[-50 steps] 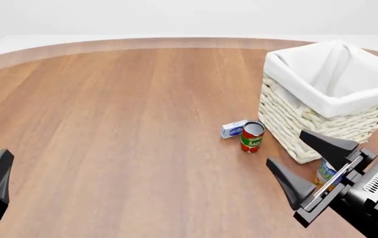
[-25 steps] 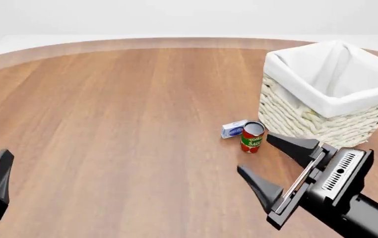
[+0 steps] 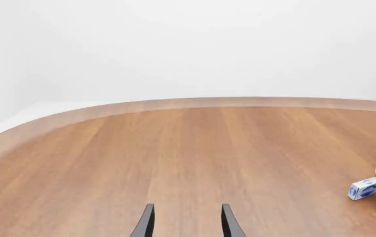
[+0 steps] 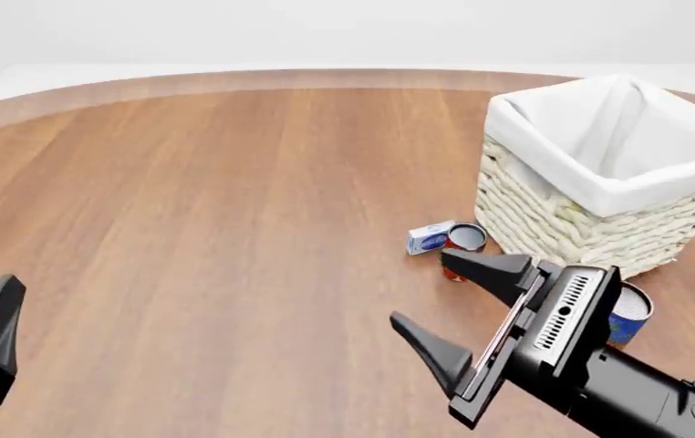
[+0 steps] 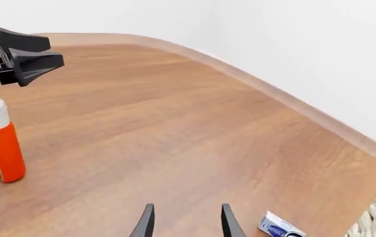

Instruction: Pick up the ketchup, and put it in the basket.

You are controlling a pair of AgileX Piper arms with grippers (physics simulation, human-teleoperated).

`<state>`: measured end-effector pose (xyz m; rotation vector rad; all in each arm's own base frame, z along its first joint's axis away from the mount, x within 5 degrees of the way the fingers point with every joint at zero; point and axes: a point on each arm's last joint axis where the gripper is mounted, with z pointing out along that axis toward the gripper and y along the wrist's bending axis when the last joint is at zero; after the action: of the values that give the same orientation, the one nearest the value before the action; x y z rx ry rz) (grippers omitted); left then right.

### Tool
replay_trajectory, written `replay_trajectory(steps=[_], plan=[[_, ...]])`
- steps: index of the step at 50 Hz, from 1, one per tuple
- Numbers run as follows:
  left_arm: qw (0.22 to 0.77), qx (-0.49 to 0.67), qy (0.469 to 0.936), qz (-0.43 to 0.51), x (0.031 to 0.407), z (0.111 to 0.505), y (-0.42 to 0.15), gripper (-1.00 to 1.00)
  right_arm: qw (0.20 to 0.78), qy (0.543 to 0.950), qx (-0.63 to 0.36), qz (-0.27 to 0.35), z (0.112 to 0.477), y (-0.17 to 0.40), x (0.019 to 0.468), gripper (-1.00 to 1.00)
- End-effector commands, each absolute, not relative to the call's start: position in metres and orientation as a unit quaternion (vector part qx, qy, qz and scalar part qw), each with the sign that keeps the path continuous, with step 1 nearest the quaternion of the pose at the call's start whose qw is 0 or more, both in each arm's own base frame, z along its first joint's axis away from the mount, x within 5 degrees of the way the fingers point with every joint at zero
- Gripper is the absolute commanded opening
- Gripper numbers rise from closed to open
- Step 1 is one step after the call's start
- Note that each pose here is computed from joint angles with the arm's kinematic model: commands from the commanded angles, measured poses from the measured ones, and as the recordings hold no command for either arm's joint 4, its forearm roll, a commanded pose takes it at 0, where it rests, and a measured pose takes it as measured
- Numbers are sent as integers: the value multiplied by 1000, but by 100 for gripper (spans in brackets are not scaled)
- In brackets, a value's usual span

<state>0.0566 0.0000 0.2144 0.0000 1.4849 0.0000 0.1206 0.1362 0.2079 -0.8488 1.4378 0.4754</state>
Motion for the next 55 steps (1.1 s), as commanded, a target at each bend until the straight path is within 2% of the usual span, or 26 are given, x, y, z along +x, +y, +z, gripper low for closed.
replay_trajectory(steps=[1,33,55], plan=[[737,0,676,0,57,214,0,100,635,627,-392,226,210,153,121,100],[737,0,676,0,57,214,0,100,599,617,-426,282,226,204,119,100],[737,0,676,0,57,214,0,100,565,623,-449,302,214,237,116,100]])
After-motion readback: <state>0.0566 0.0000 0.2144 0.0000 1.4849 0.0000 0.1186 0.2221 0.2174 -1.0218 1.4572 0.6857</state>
